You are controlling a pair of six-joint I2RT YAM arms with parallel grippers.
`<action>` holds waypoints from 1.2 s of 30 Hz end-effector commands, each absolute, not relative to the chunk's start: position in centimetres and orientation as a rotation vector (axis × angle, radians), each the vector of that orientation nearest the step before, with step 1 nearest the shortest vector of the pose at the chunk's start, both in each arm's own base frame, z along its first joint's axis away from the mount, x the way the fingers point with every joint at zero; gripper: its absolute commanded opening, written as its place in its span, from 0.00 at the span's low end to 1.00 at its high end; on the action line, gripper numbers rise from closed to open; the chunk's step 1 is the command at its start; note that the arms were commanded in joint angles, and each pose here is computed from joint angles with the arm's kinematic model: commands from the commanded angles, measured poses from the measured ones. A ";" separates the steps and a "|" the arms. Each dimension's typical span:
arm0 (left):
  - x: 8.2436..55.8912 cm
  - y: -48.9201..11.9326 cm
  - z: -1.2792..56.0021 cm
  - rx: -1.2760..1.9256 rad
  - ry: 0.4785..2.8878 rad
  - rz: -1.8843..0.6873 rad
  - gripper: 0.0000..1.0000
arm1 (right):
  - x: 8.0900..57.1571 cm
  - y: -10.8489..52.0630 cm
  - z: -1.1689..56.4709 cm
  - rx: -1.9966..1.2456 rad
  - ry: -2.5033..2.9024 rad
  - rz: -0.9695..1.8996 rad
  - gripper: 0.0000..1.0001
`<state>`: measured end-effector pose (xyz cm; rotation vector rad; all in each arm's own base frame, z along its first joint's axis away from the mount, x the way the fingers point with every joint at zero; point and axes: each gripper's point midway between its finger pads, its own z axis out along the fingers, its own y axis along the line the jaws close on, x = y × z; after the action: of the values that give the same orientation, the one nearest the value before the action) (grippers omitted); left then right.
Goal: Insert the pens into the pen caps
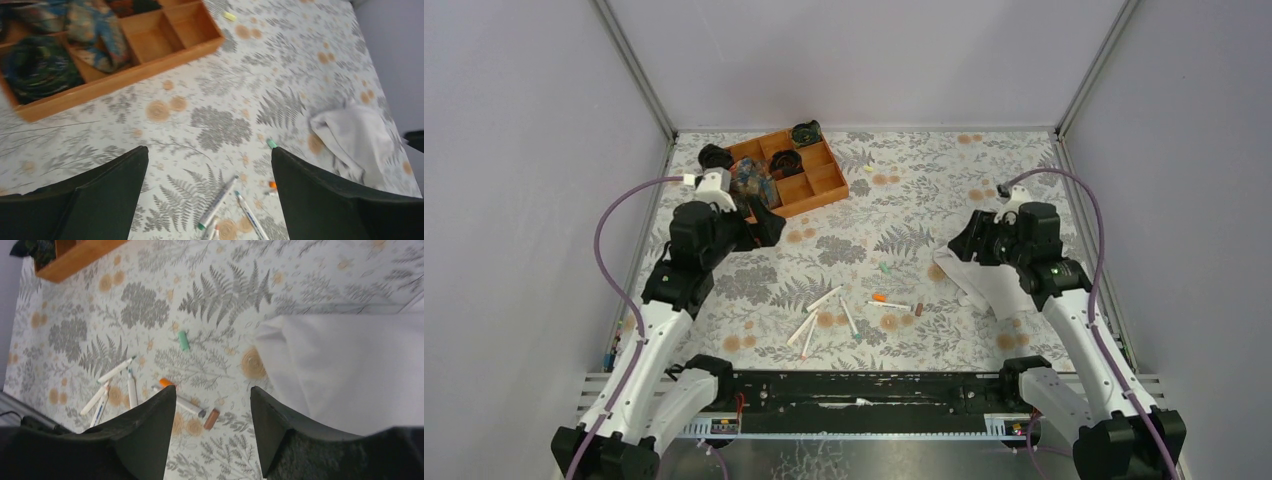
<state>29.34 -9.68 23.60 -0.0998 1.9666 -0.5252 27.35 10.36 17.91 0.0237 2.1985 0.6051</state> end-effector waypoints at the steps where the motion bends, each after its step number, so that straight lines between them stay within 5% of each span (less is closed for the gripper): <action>1: 28.1 -13.7 25.0 0.025 1.930 -0.670 0.88 | 24.4 12.5 16.1 -0.024 2.268 0.703 0.62; 12: 20.1 -20.1 14.9 0.118 2.267 -0.760 0.49 | 23.6 17.1 12.8 -0.077 2.370 0.730 0.56; 21: 17.2 -23.3 8.1 0.258 2.461 -0.618 0.41 | 24.3 18.5 13.4 -0.109 2.341 0.754 0.56; 36: 20.7 -22.0 5.5 0.235 2.472 -0.372 0.35 | 23.6 18.5 13.6 -0.122 2.327 0.770 0.58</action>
<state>18.13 -21.45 4.40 0.2725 2.5472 -0.3861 22.85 17.84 12.03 -0.1086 2.3907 0.7447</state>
